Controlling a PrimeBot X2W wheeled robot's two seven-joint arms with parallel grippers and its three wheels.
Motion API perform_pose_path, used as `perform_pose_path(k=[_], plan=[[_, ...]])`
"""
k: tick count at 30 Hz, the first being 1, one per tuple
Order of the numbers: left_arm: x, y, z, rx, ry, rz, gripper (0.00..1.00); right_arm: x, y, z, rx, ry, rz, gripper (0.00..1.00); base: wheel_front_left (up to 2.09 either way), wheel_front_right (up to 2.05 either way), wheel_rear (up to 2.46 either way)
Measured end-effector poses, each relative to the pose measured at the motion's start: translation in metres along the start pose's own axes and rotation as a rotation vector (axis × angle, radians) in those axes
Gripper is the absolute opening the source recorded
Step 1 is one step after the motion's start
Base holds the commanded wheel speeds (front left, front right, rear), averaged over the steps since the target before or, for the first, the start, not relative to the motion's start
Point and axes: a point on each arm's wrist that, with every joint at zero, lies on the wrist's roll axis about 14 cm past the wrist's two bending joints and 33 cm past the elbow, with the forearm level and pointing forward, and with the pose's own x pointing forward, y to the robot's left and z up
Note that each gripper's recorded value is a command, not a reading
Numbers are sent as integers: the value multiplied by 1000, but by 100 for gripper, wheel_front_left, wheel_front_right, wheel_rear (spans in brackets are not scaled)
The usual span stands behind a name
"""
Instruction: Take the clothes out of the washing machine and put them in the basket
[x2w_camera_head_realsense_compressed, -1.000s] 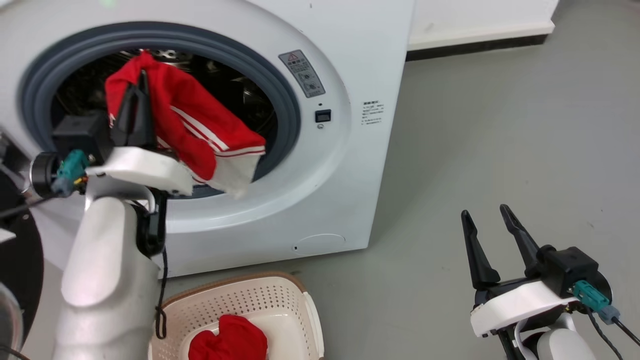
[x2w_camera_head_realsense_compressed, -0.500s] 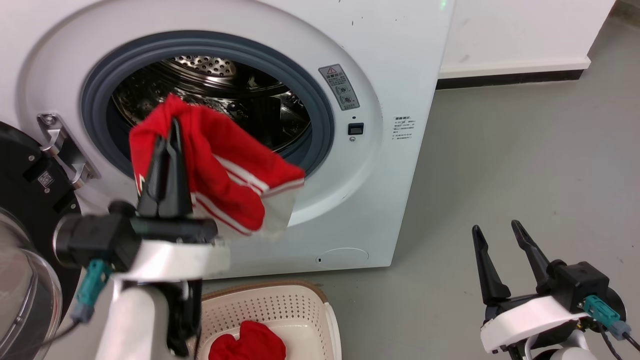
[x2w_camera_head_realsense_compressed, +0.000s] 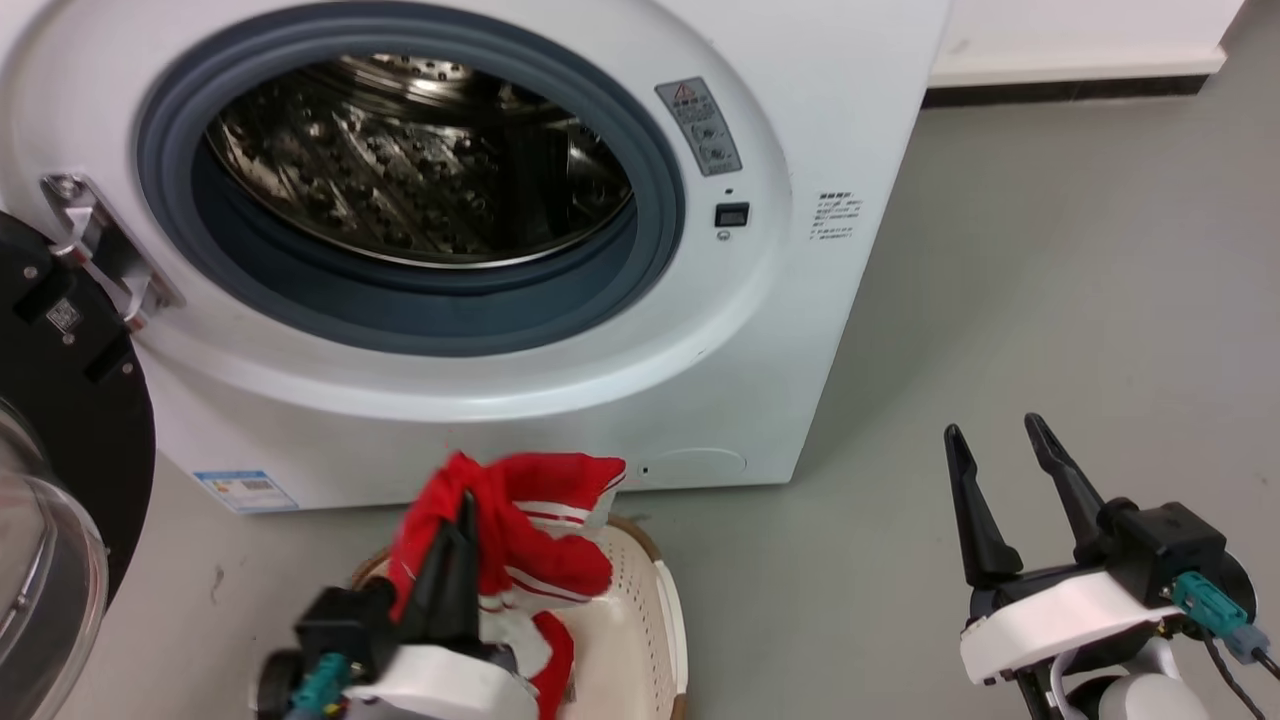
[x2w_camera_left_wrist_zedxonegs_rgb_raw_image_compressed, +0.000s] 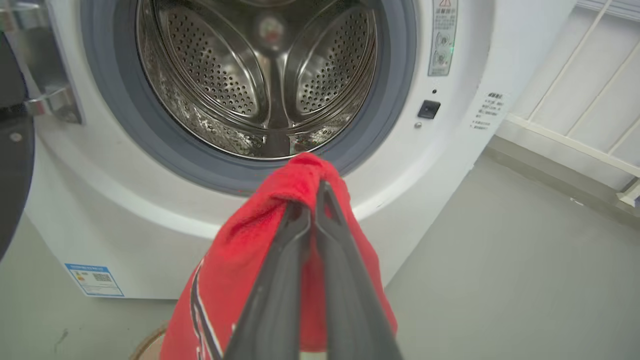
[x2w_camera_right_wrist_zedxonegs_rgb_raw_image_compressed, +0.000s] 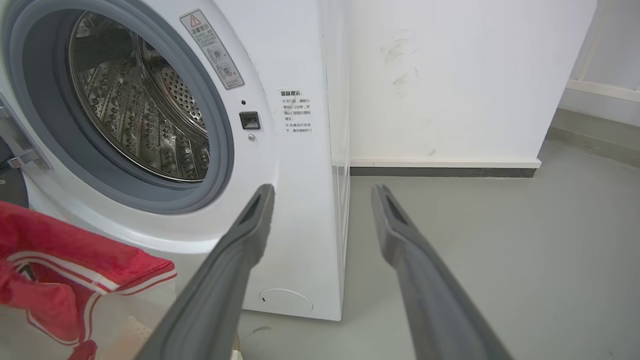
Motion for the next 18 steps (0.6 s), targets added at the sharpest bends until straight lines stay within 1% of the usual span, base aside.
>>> perform_pose_path(k=[3, 6, 12, 18], plan=[[-7, 0, -43, -29, 127, 2, 0, 7, 2, -7, 3, 16, 10, 100, 0, 0, 0], [-11, 7, -79, -43, 231, 31, 0, 16, 3, -13, 4, 28, 15, 100, 0, 0, 0], [-5, 19, -139, -68, 406, 57, 0, 37, 8, -33, 14, 63, 39, 100, 0, 0, 0], [12, 26, -192, -74, 566, 49, 0, 61, 13, -56, 21, 98, 63, 100, 0, 0, 0]])
